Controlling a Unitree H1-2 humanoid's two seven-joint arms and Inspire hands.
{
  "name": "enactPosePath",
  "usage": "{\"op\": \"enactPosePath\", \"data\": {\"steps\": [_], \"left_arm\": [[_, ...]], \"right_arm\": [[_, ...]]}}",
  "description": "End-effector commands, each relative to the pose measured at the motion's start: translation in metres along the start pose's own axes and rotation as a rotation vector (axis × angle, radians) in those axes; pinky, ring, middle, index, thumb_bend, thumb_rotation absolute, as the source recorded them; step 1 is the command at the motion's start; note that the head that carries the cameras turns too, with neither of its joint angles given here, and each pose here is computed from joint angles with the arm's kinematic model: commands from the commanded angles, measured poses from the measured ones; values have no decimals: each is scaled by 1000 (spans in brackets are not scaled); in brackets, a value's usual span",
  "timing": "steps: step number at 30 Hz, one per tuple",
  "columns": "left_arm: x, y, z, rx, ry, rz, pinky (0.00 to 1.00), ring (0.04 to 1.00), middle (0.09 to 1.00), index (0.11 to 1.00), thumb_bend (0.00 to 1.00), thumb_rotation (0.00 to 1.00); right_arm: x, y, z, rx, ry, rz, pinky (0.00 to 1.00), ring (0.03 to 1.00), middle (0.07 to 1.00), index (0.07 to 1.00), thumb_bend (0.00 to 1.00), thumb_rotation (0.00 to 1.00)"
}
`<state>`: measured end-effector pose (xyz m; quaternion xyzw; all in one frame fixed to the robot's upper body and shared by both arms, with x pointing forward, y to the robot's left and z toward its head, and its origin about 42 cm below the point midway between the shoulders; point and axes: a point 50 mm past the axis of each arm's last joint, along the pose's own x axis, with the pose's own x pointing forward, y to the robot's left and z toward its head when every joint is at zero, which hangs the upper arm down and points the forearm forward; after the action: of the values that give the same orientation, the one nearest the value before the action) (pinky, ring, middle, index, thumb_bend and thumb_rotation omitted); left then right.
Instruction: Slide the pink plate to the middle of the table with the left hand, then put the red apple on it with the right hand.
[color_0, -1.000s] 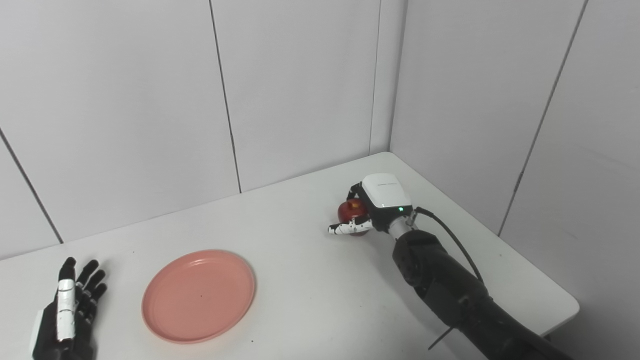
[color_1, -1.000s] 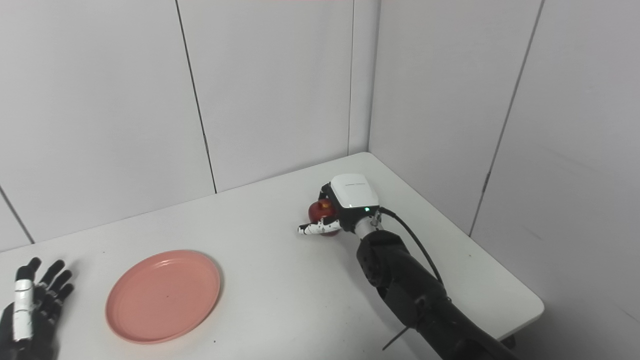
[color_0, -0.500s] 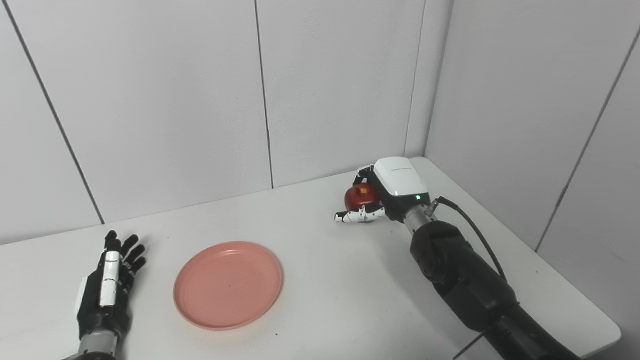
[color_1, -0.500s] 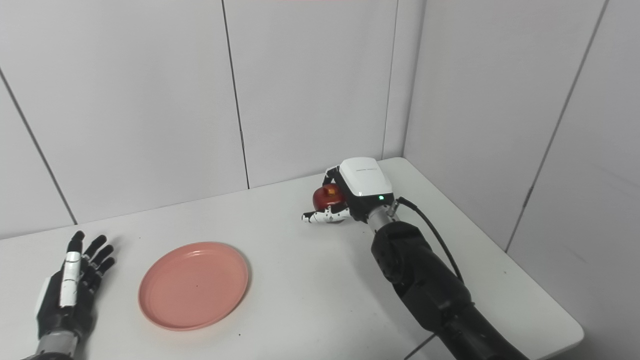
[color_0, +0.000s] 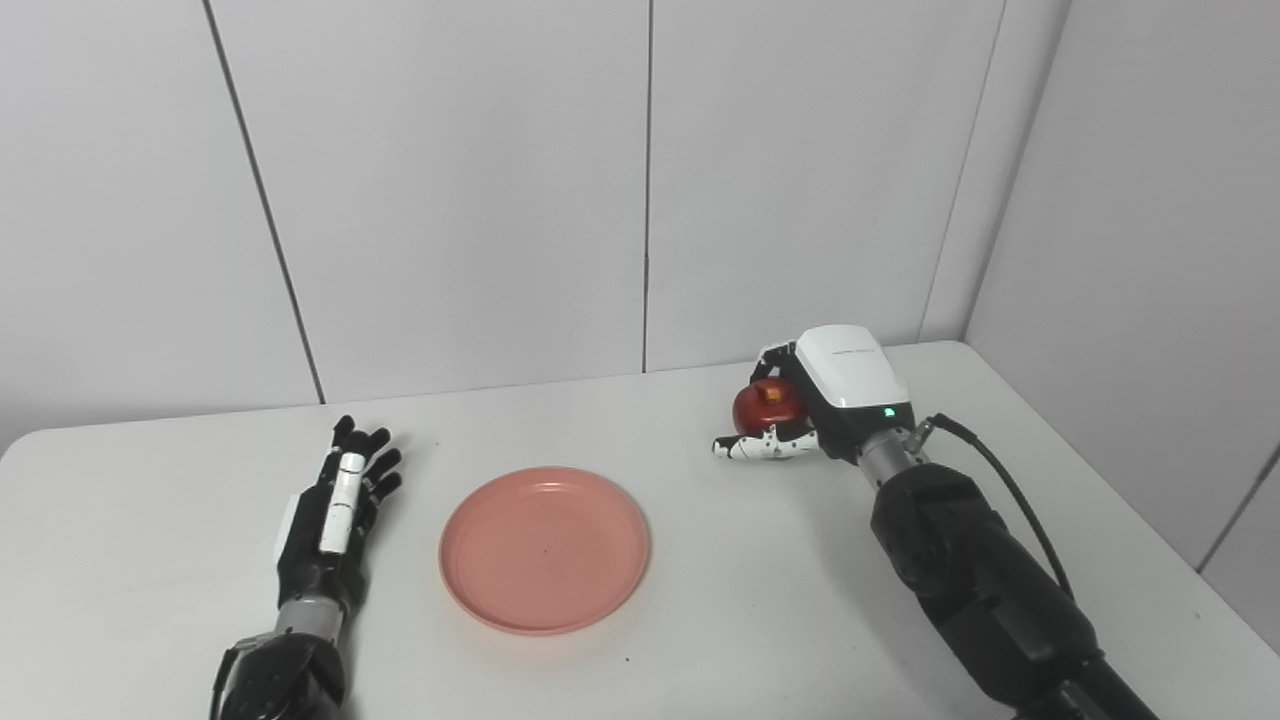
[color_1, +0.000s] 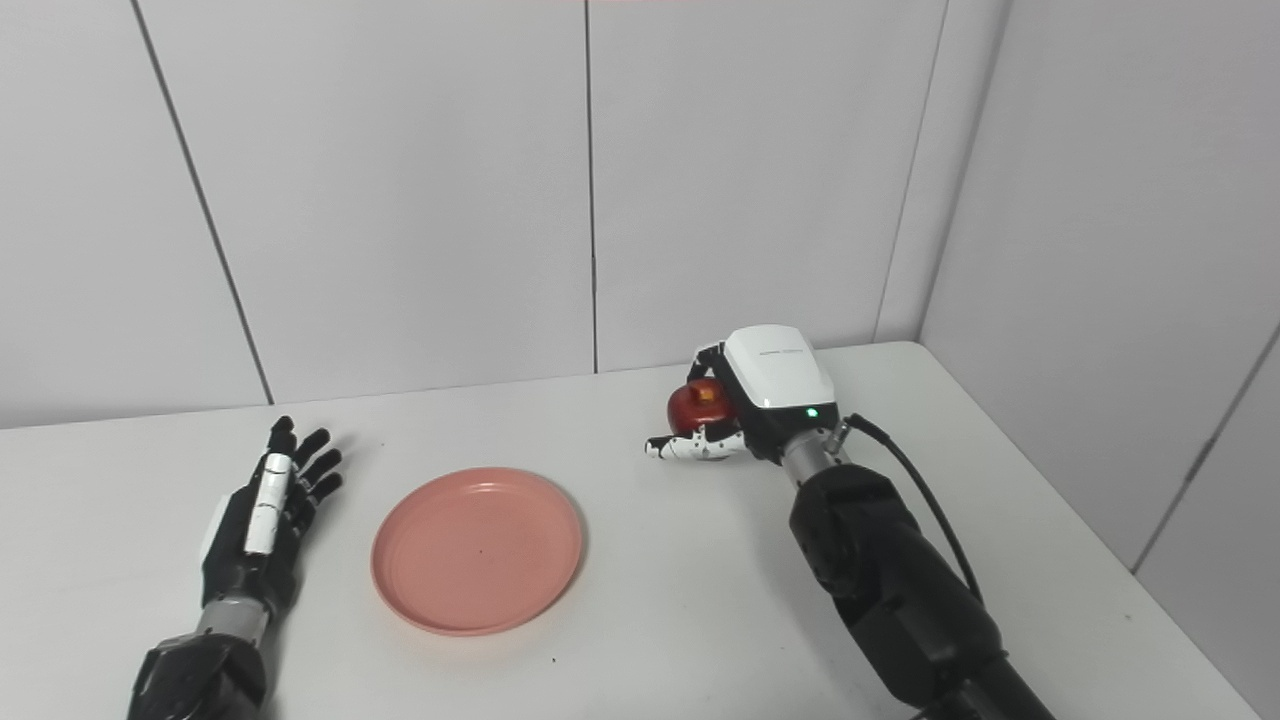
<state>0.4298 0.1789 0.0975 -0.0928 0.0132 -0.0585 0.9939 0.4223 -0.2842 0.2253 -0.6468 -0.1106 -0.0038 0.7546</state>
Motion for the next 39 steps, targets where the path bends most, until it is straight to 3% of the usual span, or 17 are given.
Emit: {"op": "enactPosePath", "data": {"steps": [1,8,17,23,29,39], "left_arm": [[-13,-8,-23,-18,77,3,883,883,916,1000,790,805],[-14,-14,-25,-5,78,5,871,876,909,1000,782,828],[-14,-22,-30,26,80,18,840,846,881,1000,784,830],[-14,-27,-33,34,85,23,823,840,876,1000,767,835],[-13,-34,-34,48,84,18,800,832,865,1000,784,855],[-11,-41,-37,22,94,15,828,851,885,1000,787,853]], "right_arm": [[21,-28,15,1,-78,-105,140,197,275,374,509,420],[28,-13,34,7,-119,-74,150,208,292,407,509,429],[28,2,48,43,-167,-50,132,189,268,364,509,389],[30,2,59,54,-201,-70,137,195,274,383,515,352],[31,1,70,87,-217,-83,133,190,267,358,505,414],[33,-1,83,125,-240,-65,121,180,263,365,501,395]]}}
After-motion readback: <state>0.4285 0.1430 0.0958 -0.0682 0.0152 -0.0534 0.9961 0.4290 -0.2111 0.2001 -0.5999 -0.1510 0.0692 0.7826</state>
